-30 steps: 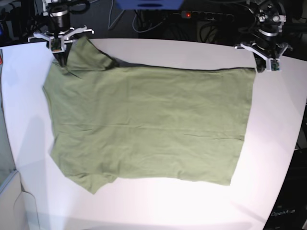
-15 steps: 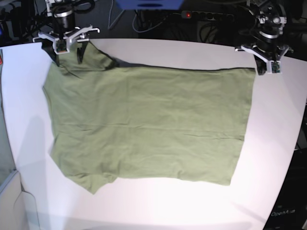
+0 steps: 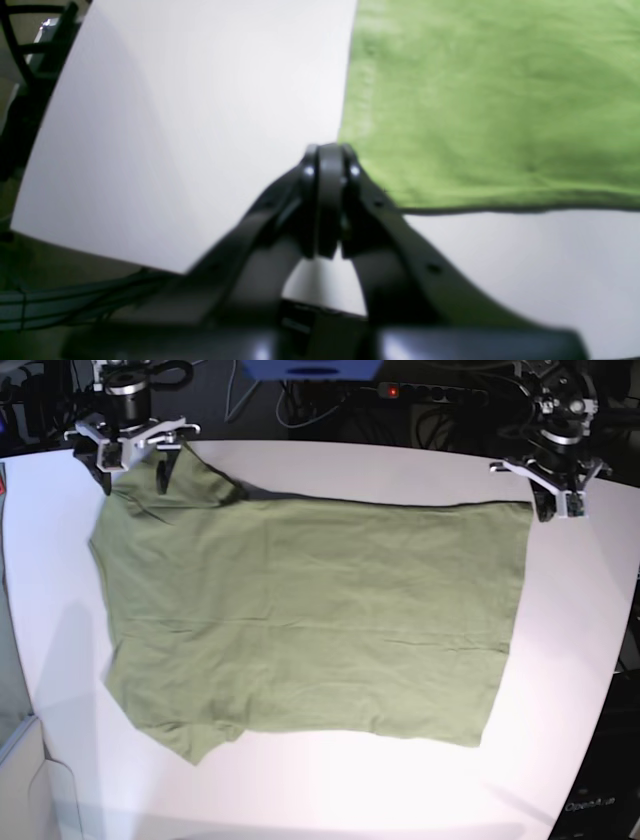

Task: Fold the T-shirt properly
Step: 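Lower the right gripper onto the shirt's sleeve corner near the collar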

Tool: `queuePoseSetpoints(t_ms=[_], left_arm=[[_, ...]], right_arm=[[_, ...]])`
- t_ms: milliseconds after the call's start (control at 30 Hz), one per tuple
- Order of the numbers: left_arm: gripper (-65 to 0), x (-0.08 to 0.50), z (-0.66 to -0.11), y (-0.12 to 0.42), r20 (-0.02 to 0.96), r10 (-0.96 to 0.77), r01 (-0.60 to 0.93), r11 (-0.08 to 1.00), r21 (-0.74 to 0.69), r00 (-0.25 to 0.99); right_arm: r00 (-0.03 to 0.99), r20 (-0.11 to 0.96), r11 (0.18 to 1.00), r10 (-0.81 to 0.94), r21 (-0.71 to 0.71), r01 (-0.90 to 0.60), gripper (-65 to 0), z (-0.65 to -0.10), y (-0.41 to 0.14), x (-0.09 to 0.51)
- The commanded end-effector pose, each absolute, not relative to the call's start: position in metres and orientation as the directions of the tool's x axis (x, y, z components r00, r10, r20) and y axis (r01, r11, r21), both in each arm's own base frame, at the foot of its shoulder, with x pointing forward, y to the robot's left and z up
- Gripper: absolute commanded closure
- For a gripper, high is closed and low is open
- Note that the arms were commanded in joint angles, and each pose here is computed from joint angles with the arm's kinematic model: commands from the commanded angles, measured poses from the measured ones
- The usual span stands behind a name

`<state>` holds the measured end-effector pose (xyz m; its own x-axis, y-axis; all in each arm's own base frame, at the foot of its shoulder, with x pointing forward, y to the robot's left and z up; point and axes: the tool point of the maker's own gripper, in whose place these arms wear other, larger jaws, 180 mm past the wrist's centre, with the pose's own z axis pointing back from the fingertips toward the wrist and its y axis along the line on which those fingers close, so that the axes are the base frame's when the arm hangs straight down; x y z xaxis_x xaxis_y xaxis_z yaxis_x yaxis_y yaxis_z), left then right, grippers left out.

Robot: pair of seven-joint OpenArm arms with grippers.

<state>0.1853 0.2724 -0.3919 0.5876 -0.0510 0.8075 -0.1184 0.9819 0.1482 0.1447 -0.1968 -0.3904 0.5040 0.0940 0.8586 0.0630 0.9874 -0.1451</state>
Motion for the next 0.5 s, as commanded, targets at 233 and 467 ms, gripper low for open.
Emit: queuePoseSetpoints(t_ms=[233,467], left_arm=[[-0.7,0.191,-0.38,0.276,0.832,-0.063,-0.127,0.979,0.158,0.551],[-0.7,0.19,-0.379,0.277,0.832,-0.063,-0.129,0.979,0.16,0.551]], right_arm=[[0.542,0.836,0.987,0.083,-0.143,0.069,-54.0,-0.394,-0.199,0.156],[0.523,0.848,0.978,0.086,-0.172,0.117,-54.0,-0.389,-0.219,0.166]])
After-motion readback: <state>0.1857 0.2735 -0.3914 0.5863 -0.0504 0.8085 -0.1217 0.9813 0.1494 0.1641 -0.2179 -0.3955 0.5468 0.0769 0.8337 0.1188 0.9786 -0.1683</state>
